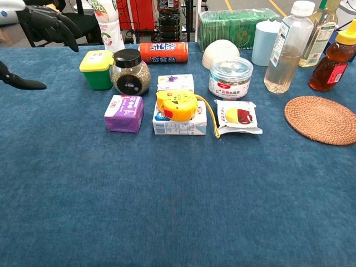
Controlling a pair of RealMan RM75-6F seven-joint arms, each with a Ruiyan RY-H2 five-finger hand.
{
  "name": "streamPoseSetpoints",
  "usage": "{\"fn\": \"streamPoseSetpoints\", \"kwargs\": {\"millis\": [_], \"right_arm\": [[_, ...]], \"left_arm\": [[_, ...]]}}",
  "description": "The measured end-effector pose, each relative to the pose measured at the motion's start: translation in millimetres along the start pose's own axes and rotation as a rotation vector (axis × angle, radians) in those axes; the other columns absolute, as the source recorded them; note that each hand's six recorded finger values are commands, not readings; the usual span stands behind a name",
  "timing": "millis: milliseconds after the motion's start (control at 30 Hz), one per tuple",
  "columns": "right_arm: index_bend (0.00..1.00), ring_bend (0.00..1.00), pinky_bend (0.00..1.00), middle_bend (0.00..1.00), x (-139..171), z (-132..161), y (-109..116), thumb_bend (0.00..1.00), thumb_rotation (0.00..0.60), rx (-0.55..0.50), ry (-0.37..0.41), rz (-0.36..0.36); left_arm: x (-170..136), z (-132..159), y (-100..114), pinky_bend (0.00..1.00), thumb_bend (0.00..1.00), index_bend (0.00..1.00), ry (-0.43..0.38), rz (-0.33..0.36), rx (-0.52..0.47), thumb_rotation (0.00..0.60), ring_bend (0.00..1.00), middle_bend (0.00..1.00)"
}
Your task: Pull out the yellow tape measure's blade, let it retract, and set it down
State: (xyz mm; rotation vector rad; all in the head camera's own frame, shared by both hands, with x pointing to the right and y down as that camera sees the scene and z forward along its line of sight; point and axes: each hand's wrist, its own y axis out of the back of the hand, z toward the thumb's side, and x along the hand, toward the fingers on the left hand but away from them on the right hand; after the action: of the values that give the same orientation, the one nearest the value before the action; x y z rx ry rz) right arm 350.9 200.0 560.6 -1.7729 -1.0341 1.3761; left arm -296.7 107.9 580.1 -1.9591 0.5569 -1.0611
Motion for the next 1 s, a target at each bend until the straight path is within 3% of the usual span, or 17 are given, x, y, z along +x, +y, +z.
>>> {"fn": "streamPoseSetpoints", "kwargs": {"millis": [200,467,733,1000], "right_arm": [[0.17,0.19,0.31,0.22,-17.8,23.1,-8.6,0.27,0.410,-0.051,0.083,0.045],[0.15,0.18,0.31,0.20,-62.3,85.2,-40.4,0.25,0.408,-0.106,0.253,0.166],[0.15,0.18,0.30,0.20,-93.2,119.2,-65.2,0.25,0.406,-0.122,0.283,0.220],[0.15,0.17,0.29,0.19,-124.2,145.3,-74.2,0.25,0.404,-0.094,0.296,0.190]], "left_arm": [[-9.7,-13.2,16.0,0.19,0.21,0.24,0.042,0.042,-0.003,0.600,0.01,0.13],[-18.7,-21.0,31.5,0.19,0.21,0.24,0.067,0.077,-0.004,0.600,0.01,0.13],[-19.5,-22.3,34.6,0.19,0.21,0.24,0.070,0.074,0.003,0.600,0.01,0.13],[-13.9,-24.3,28.7,0.19,0.21,0.24,0.075,0.053,-0.011,0.600,0.01,0.13]]}}
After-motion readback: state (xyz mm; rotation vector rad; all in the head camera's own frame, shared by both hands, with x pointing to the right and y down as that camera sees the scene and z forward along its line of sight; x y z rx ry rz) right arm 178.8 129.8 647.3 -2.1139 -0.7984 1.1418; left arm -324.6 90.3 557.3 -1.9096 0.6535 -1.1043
